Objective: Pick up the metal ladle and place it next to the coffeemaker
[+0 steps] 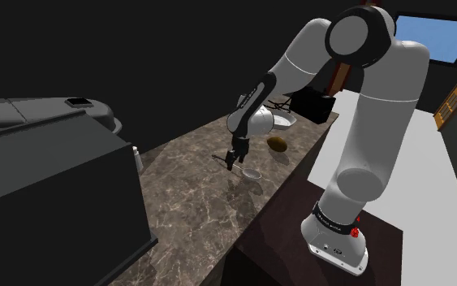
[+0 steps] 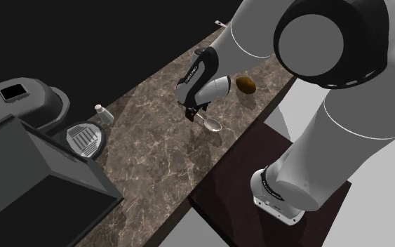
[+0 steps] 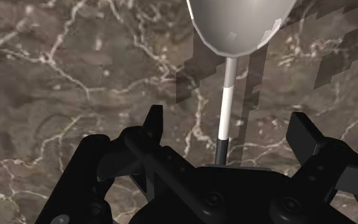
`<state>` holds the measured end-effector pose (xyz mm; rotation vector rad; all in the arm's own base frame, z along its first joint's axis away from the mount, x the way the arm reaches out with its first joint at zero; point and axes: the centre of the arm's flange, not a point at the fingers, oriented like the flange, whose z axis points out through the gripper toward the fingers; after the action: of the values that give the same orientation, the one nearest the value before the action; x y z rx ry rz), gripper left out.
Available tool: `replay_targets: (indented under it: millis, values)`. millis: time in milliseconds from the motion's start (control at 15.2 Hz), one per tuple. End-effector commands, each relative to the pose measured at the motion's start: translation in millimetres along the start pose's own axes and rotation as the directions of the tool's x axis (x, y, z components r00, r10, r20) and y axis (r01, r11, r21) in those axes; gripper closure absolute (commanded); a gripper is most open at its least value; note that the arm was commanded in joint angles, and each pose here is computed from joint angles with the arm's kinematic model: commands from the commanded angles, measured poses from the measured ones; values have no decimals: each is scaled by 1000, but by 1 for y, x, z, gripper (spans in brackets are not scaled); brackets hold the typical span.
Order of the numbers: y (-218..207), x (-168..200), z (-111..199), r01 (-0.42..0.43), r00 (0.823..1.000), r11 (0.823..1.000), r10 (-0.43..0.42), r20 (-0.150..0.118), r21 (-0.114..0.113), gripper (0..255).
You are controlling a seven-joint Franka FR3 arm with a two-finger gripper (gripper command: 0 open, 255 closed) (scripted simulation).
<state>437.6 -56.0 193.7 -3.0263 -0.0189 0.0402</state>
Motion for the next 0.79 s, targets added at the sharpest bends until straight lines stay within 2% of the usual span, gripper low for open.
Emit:
replay_targets:
  millis: [0,66,726]
  values:
    - [0,0,0,0,1000,1000,0,0,0,0]
    - [0,0,0,0,1000,1000,0,0,0,255]
    - [-1,0,-5,0,1000,1000,0,0,0,255]
